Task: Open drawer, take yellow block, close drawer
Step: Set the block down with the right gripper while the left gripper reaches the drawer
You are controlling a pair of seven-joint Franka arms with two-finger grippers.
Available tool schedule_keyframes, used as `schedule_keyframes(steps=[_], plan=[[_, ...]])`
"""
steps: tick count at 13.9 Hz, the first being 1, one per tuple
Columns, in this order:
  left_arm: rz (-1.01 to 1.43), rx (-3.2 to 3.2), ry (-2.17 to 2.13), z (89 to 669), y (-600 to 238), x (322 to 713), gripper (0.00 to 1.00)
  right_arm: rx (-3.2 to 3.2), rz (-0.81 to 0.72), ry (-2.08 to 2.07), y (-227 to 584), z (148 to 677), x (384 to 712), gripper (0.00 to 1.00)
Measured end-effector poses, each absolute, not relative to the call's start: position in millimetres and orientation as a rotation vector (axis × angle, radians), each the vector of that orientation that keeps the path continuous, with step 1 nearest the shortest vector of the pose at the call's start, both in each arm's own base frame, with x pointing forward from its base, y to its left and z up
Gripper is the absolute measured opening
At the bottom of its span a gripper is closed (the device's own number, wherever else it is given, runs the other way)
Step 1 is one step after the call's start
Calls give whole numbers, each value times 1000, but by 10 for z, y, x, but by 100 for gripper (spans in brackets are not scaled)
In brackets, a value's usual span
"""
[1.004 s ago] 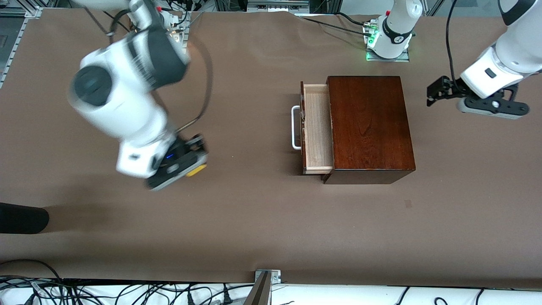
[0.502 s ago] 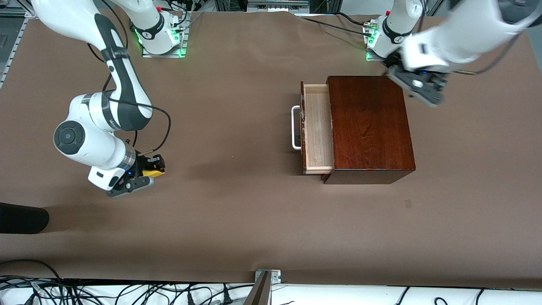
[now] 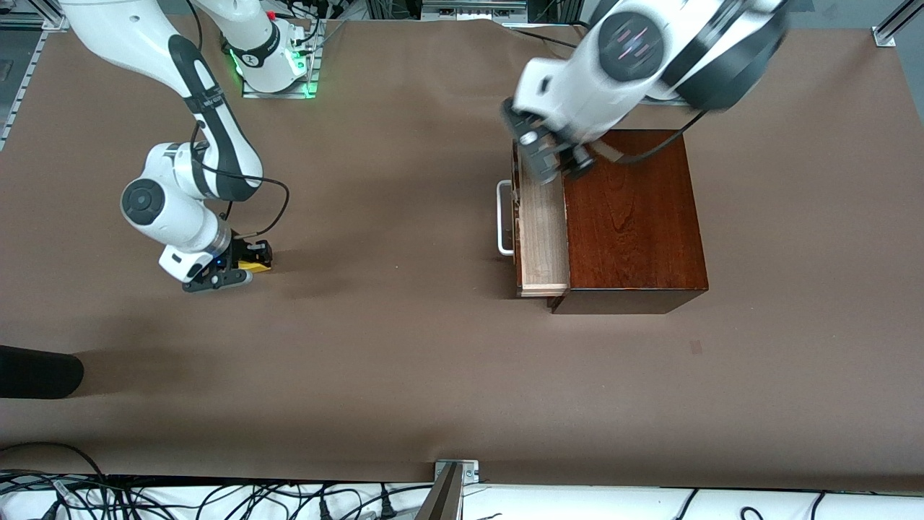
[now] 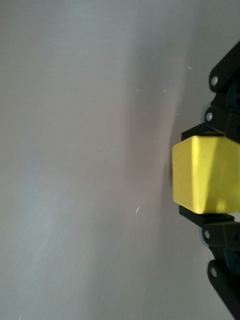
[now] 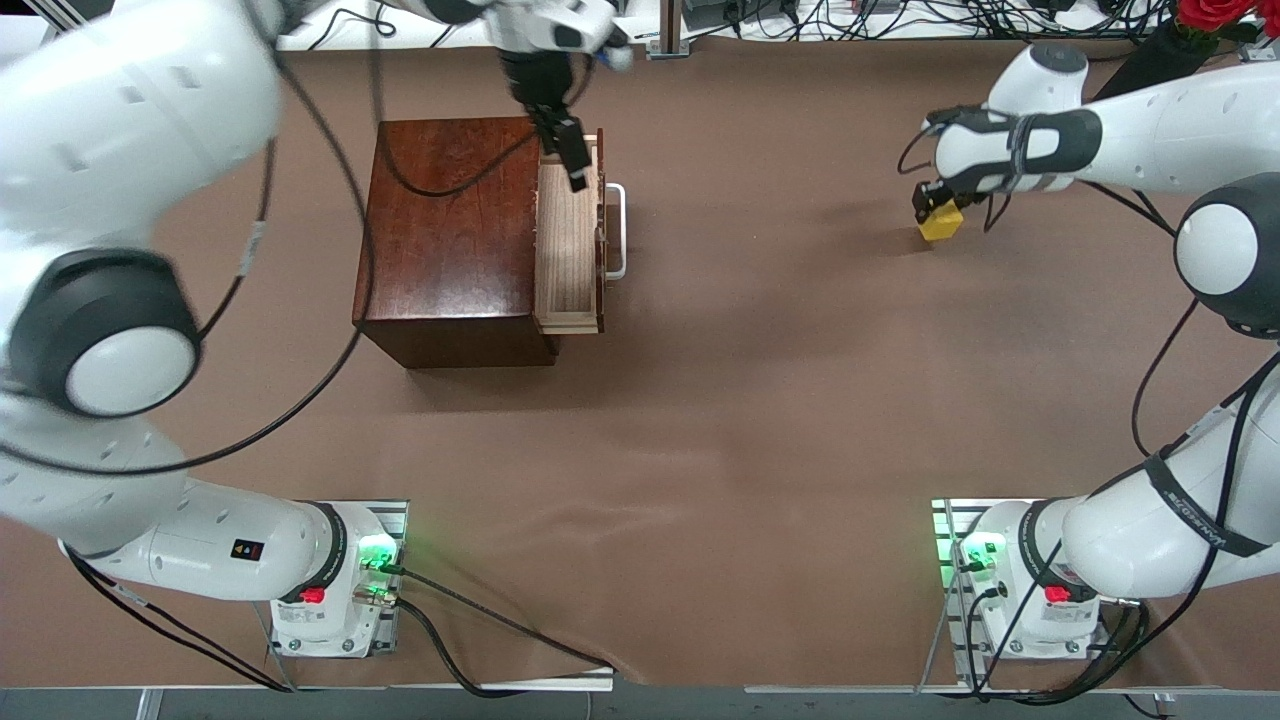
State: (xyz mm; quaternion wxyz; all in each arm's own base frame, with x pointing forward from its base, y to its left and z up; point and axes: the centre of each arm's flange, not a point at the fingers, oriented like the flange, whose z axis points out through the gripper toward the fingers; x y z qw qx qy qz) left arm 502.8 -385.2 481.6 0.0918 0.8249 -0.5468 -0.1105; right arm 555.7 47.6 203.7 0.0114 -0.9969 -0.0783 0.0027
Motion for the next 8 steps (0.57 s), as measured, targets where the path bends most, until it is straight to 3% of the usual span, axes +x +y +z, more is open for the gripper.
schedule_keyframes(steps=[6, 7, 8], plan=[[-85, 2127, -2091, 3630, -4824, 5086, 100, -3121, 32, -116, 453, 1908, 5419, 56], [-78, 2074, -2131, 3449, -4813, 5152, 100, -3121, 36, -119, 449, 1897, 5412, 60], [-91, 2033, -2170, 3269, -4780, 5207, 100, -3122, 42, -121, 434, 1878, 5404, 70]])
